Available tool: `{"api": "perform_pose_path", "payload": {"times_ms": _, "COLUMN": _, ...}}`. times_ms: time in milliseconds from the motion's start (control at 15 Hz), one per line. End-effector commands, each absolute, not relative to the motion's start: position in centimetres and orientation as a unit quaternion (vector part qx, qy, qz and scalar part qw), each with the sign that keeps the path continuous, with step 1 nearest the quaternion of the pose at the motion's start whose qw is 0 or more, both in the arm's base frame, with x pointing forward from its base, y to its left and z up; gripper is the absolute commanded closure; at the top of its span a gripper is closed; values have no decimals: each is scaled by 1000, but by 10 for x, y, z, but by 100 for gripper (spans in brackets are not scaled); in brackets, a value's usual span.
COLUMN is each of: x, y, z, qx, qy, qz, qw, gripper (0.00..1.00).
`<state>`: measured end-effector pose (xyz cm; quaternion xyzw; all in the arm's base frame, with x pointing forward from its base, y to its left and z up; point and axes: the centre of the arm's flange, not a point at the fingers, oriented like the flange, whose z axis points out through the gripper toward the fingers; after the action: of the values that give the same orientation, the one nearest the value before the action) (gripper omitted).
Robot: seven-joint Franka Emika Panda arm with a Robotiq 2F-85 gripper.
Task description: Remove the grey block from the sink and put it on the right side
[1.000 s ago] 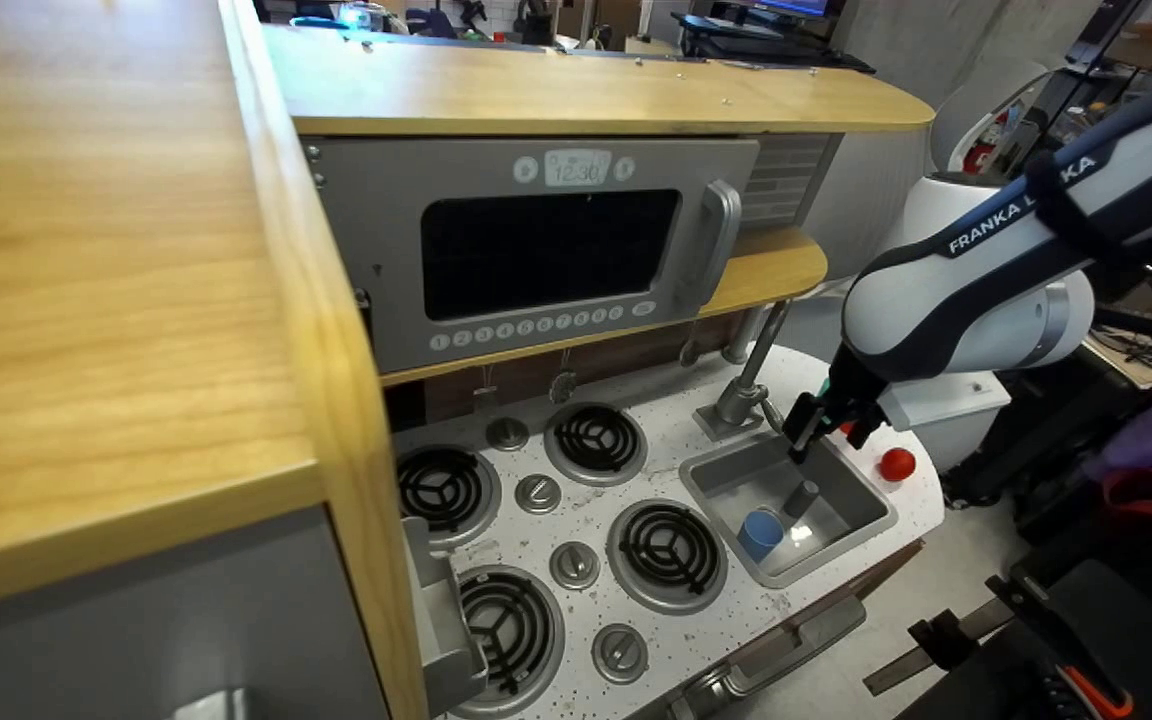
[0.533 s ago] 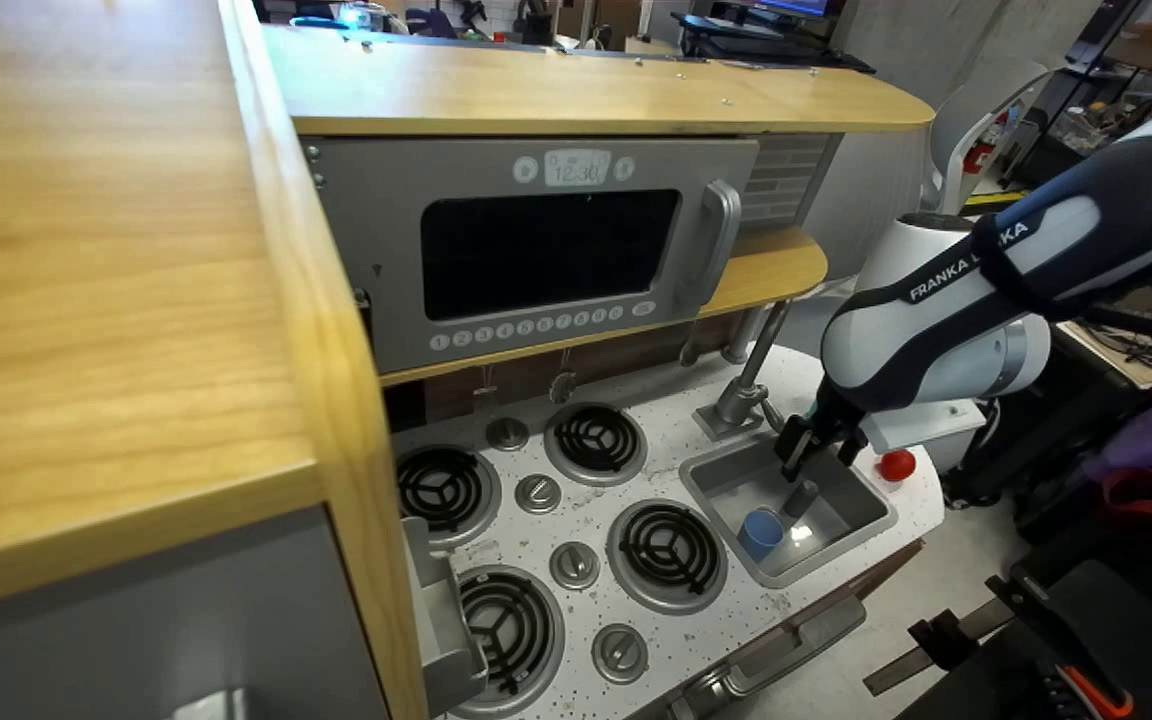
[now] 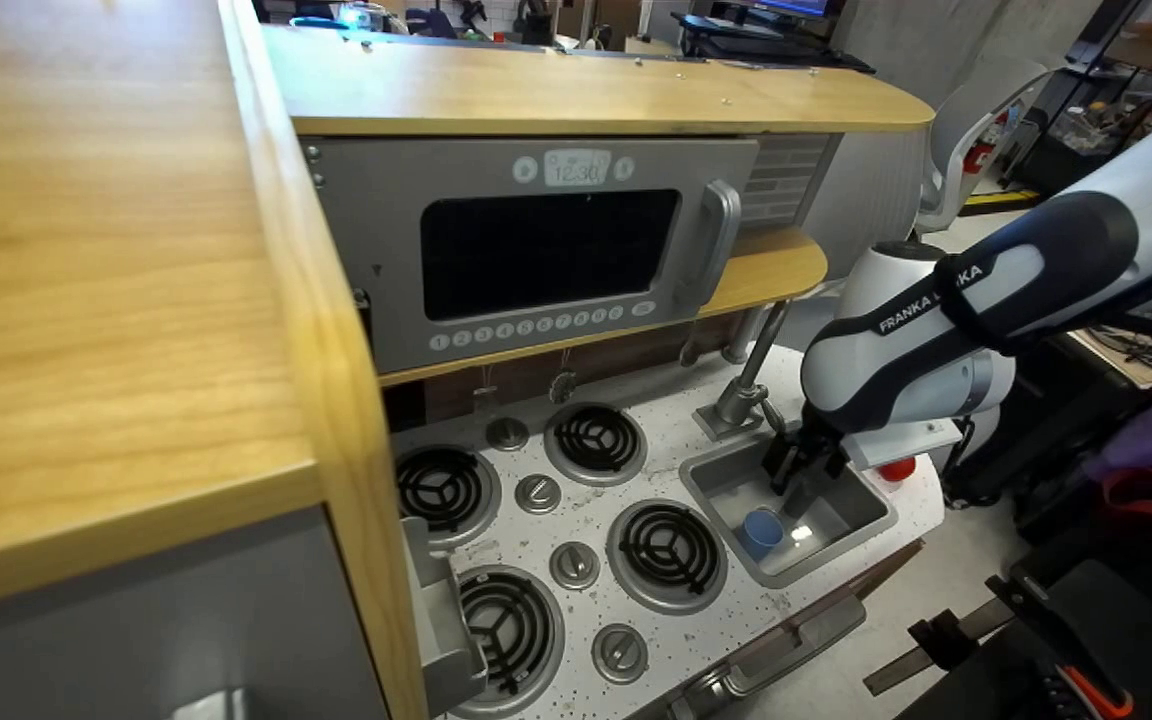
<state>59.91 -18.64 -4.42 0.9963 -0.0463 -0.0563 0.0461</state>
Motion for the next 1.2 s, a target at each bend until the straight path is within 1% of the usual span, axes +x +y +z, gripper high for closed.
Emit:
{"api": "perform_pose_path", "payload": {"times_ms": 0, "x": 608, "y": -182, "z": -60, "qx": 995, "qy": -39, "qz": -72, "qw": 56, "gripper": 0}}
{"api": "perform_pose_path", "payload": {"times_ms": 267, "x": 609, "y": -172, "z": -65, "qx": 995, "qy": -31, "qz": -77, "qw": 58, "gripper": 0}}
{"api": "perform_pose_path", "payload": {"times_ms": 333, "x": 610, "y": -171, "z": -65, "qx": 995, "qy": -28, "qz": -78, "qw": 61, "gripper": 8}}
{"api": "perform_pose_path", "payload": {"times_ms": 467, "x": 614, "y": -172, "z": -62, "qx": 995, "qy": -24, "qz": -77, "qw": 67, "gripper": 34}}
{"api": "perform_pose_path", "payload": {"times_ms": 600, "x": 616, "y": -176, "z": -59, "qx": 994, "qy": -27, "qz": -76, "qw": 71, "gripper": 51}}
{"api": "perform_pose_path", "payload": {"times_ms": 667, "x": 617, "y": -177, "z": -57, "qx": 994, "qy": -29, "qz": -77, "qw": 72, "gripper": 57}}
{"api": "perform_pose_path", "payload": {"times_ms": 733, "x": 617, "y": -180, "z": -55, "qx": 994, "qy": -33, "qz": -76, "qw": 75, "gripper": 66}}
{"api": "perform_pose_path", "payload": {"times_ms": 867, "x": 617, "y": -185, "z": -50, "qx": 993, "qy": -48, "qz": -76, "qw": 78, "gripper": 81}}
{"api": "perform_pose_path", "payload": {"times_ms": 1000, "x": 616, "y": -189, "z": -45, "qx": 992, "qy": -58, "qz": -75, "qw": 77, "gripper": 95}}
{"api": "perform_pose_path", "payload": {"times_ms": 1133, "x": 615, "y": -191, "z": -41, "qx": 992, "qy": -68, "qz": -77, "qw": 76, "gripper": 93}}
